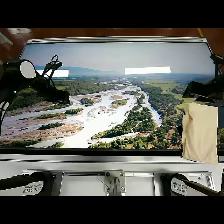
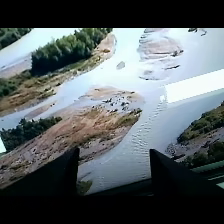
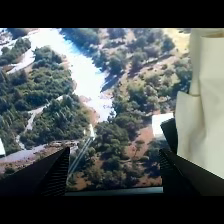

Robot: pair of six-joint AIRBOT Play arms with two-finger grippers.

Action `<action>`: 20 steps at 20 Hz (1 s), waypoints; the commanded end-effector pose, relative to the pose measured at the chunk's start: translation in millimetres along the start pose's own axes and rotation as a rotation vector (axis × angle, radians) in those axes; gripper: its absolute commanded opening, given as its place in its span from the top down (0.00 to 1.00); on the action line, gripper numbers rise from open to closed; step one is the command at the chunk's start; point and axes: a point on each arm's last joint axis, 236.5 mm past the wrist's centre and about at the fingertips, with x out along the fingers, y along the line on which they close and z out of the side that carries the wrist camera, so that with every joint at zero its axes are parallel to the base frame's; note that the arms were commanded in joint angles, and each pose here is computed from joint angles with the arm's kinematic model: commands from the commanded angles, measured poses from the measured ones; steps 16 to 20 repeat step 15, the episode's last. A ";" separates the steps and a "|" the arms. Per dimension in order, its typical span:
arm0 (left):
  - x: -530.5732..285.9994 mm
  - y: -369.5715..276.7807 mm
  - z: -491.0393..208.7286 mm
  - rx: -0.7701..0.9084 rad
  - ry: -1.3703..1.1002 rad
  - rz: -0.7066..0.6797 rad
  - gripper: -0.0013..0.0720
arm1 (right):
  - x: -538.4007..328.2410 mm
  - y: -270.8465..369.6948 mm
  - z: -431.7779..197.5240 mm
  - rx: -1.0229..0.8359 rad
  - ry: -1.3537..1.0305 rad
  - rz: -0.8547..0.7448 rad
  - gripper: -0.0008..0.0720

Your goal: Fold the shirts.

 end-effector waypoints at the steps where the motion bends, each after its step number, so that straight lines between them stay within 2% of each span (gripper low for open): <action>1: 4.9 -7.9 9.5 -0.016 -0.018 -0.046 0.26 | 10.8 14.6 -7.5 -0.045 0.059 -0.003 0.05; 20: 4.5 -4.4 13.3 -0.001 -0.035 -0.043 0.26 | 10.8 14.6 -7.1 -0.045 0.058 -0.003 0.05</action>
